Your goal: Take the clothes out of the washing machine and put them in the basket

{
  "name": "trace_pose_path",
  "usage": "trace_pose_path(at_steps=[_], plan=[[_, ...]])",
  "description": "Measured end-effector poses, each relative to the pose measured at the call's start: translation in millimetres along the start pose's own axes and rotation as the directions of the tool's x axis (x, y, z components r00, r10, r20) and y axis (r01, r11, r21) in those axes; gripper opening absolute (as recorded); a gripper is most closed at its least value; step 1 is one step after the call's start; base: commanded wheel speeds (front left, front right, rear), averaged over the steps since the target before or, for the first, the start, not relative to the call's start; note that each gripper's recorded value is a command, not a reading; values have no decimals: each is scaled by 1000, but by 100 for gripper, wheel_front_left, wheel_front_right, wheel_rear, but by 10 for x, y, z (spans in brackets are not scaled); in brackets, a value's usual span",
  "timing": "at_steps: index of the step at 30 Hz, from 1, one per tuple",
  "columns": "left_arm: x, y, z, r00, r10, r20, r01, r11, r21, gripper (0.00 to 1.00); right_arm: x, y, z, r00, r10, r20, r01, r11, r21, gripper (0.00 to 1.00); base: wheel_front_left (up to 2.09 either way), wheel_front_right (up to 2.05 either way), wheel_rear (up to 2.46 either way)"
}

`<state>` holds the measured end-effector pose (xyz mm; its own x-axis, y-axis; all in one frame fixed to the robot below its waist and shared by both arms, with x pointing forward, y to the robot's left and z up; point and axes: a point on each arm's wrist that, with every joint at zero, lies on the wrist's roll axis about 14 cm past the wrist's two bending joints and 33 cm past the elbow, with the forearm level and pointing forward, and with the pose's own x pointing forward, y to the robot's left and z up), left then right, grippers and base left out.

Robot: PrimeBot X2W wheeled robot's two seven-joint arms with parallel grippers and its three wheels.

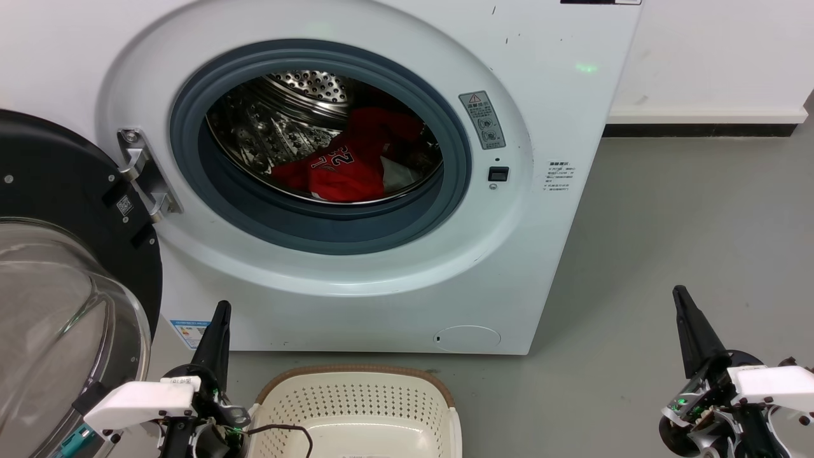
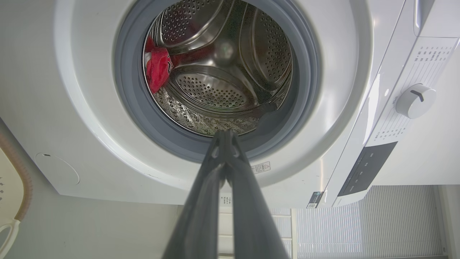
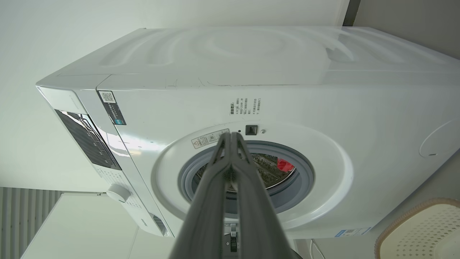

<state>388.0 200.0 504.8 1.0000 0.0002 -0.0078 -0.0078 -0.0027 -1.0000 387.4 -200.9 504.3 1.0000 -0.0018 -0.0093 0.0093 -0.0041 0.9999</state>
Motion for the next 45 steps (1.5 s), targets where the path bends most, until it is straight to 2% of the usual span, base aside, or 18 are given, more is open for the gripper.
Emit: trace_pose_path(at_steps=[28,29,32,40,45], plan=[[0,0,0,1000,0,0,0,1000,0,0,0,0,0,1000,0,0,0,1000,0,0,0,0,0],[-5,16,-1,1000,5,0,-5,1000,0,100,-5,-14,0,1000,-4,0,4,1000,1,100,0,0,0],[-65,155,-25,999,46,0,-46,999,-4,100,-75,-150,11,999,-44,9,44,999,3,100,0,0,0],[-28,114,-146,999,34,-10,-34,999,11,100,-61,-74,19,999,-21,34,23,999,-46,100,0,0,0],[20,20,-191,1000,8,-14,-7,998,58,100,-59,-45,34,999,-13,47,18,992,-121,100,0,0,0]])
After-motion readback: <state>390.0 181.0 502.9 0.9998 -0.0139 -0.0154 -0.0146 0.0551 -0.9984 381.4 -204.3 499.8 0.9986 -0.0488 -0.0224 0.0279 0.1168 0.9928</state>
